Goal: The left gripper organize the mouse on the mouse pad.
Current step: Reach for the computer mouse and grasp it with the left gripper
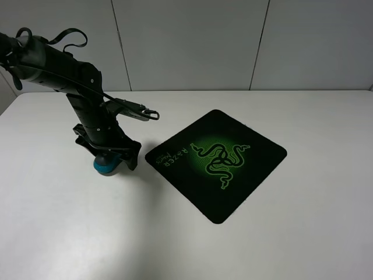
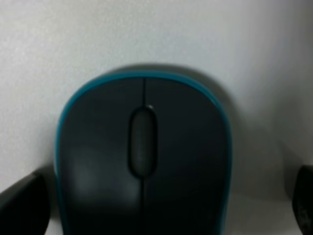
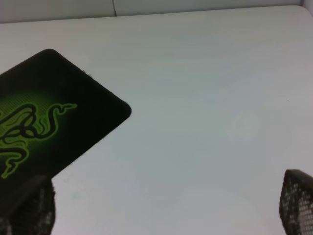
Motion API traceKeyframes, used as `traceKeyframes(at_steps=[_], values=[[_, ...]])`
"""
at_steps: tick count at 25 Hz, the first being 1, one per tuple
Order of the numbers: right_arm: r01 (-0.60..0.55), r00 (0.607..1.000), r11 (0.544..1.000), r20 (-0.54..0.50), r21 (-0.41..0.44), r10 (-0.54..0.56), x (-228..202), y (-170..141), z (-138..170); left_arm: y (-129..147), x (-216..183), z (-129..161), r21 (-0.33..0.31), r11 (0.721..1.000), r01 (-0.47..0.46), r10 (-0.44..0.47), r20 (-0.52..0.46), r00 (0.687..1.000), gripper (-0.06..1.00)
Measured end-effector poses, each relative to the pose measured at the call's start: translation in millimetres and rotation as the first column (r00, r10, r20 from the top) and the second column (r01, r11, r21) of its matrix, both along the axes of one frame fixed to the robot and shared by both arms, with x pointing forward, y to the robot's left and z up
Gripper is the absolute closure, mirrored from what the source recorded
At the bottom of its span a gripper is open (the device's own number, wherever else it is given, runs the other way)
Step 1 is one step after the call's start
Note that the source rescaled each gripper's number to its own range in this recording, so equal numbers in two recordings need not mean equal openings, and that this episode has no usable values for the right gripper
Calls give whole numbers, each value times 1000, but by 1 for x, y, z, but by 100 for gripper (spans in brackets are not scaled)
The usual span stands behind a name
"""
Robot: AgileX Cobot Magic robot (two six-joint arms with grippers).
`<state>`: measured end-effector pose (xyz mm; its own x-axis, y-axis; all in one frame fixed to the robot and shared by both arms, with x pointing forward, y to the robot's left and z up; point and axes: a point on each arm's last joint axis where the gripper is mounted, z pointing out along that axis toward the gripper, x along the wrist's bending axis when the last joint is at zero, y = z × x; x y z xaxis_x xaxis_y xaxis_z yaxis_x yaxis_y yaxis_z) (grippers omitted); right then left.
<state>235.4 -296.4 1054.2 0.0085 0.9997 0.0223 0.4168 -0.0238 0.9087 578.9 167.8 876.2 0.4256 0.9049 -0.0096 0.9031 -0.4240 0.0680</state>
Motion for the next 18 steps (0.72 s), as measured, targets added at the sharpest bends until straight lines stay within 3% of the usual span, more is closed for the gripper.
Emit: traceKeyframes(at_steps=[3, 5, 11, 14, 18], values=[[0, 1000, 1000, 0, 0, 0, 0, 0, 0, 0, 0, 0, 0, 1000, 0, 0, 0, 1000, -1], [0, 1000, 1000, 0, 0, 0, 0, 0, 0, 0, 0, 0, 0, 1000, 1, -1, 0, 1000, 7], [0, 1000, 1000, 0, 0, 0, 0, 0, 0, 0, 0, 0, 1, 1000, 2, -2, 0, 1000, 59], [0, 1000, 1000, 0, 0, 0, 0, 0, 0, 0, 0, 0, 4, 1000, 4, -4, 0, 1000, 92], [0, 1000, 1000, 0, 0, 0, 0, 0, 0, 0, 0, 0, 4, 1000, 6, -6, 0, 1000, 94]])
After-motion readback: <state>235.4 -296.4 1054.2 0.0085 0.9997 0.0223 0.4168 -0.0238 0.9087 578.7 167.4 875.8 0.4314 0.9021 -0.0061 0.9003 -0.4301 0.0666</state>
